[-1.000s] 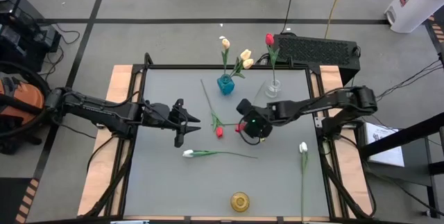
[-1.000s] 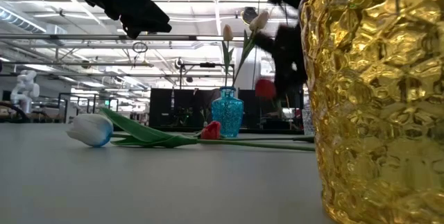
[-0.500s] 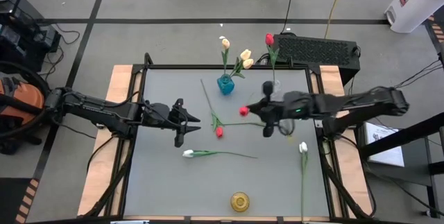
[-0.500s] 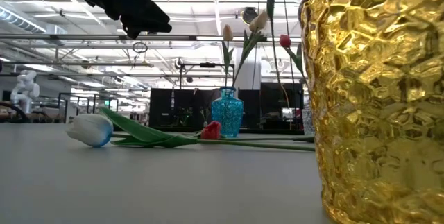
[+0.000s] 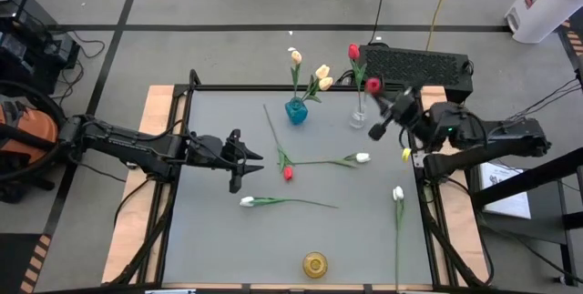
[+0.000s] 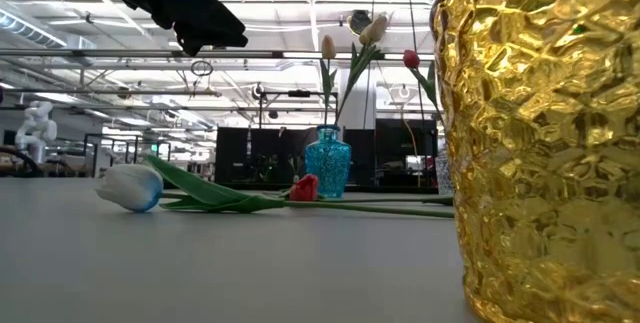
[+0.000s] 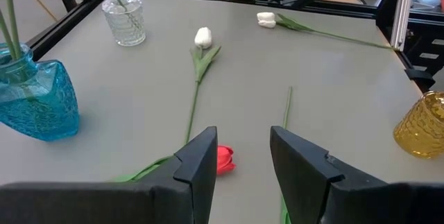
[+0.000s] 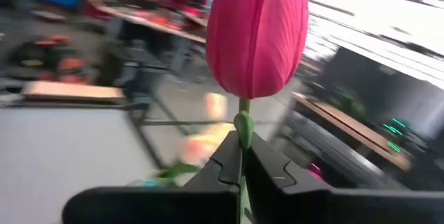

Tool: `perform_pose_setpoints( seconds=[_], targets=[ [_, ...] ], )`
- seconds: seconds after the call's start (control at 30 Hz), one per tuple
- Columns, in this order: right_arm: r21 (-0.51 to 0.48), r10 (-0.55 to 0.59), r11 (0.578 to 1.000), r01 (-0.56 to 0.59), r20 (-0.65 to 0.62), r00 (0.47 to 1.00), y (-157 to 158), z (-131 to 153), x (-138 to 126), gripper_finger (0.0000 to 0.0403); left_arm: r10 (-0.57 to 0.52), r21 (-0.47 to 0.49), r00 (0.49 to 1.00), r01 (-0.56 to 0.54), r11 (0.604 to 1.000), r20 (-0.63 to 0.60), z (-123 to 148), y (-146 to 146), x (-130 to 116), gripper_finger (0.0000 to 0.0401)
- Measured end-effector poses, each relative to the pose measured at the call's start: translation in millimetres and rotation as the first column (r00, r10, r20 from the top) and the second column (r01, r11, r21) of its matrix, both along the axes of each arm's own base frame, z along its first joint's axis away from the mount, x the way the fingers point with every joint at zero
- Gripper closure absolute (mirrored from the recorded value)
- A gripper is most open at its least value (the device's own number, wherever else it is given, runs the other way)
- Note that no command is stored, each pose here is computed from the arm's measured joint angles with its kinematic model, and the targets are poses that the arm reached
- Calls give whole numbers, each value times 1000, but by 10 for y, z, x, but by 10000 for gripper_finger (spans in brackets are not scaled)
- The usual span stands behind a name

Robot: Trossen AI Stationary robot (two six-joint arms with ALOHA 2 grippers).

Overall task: Sort flowers into vase by color
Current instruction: Put the right red flower into the transparent vase

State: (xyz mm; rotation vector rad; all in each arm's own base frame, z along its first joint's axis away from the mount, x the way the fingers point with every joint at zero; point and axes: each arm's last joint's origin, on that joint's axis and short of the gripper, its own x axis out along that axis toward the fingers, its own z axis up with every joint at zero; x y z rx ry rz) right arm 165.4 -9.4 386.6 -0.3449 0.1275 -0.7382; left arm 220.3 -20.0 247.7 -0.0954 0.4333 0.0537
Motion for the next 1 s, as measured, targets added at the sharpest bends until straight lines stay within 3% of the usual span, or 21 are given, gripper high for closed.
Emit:
perform_pose_setpoints(
  seconds=[0.13, 0.4, 0.7, 1.0],
  targets=[
    [55, -133, 990, 129, 79, 988, -74, 47, -119, 402, 5, 2, 1000, -5, 1000, 0, 0, 2, 0, 260],
    [199, -313, 942, 271, 226, 923, -232, 71, -195, 402, 7, 4, 1000, -7, 1000, 0, 0, 2, 0, 260],
    [252, -399, 906, 339, 246, 883, -381, 27, -159, 402, 7, 5, 1000, -7, 1000, -2, -2, 3, -1, 260],
    [275, -351, 913, 302, 150, 924, -453, -124, -1, 402, 6, 9, 1000, -6, 1000, -2, -2, 3, -1, 260]
  ],
)
